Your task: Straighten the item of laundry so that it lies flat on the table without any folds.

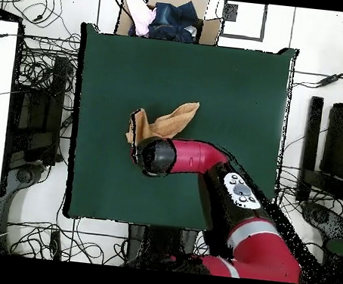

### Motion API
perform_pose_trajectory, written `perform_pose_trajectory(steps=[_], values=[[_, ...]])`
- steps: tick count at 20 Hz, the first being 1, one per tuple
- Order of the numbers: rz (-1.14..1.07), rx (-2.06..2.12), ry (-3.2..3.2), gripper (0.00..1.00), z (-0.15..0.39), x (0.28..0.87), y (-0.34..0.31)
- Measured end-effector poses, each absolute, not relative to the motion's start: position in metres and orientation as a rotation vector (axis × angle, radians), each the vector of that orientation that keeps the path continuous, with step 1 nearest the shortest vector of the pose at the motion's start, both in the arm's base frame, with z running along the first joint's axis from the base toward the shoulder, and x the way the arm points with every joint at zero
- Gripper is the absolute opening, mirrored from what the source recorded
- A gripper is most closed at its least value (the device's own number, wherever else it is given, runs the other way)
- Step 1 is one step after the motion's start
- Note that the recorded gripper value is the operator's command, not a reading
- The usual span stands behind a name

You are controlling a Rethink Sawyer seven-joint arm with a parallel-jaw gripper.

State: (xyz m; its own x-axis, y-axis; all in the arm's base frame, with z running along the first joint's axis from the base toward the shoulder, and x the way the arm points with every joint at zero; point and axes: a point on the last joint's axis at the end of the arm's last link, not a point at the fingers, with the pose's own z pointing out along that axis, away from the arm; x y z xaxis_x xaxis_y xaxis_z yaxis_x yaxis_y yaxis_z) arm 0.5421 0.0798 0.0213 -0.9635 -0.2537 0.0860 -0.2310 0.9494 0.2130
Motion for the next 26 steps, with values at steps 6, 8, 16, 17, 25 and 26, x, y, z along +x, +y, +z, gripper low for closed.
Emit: perform_pose_trajectory(steps=[6, 8, 16, 17, 25, 26], values=[[-0.36, 0.38, -2.978, 1.0, 0.02, 0.518, 0.122], [-0.376, 0.371, -2.977, 1.0, 0.02, 0.509, 0.134], [-0.415, 0.337, -2.963, 1.0, 0.025, 0.47, 0.16], [-0.41, 0.334, -2.959, 1.0, 0.027, 0.469, 0.158], [-0.36, 0.256, -2.891, 1.0, 0.057, 0.479, 0.112], [-0.357, 0.25, -2.885, 1.0, 0.059, 0.48, 0.108]])
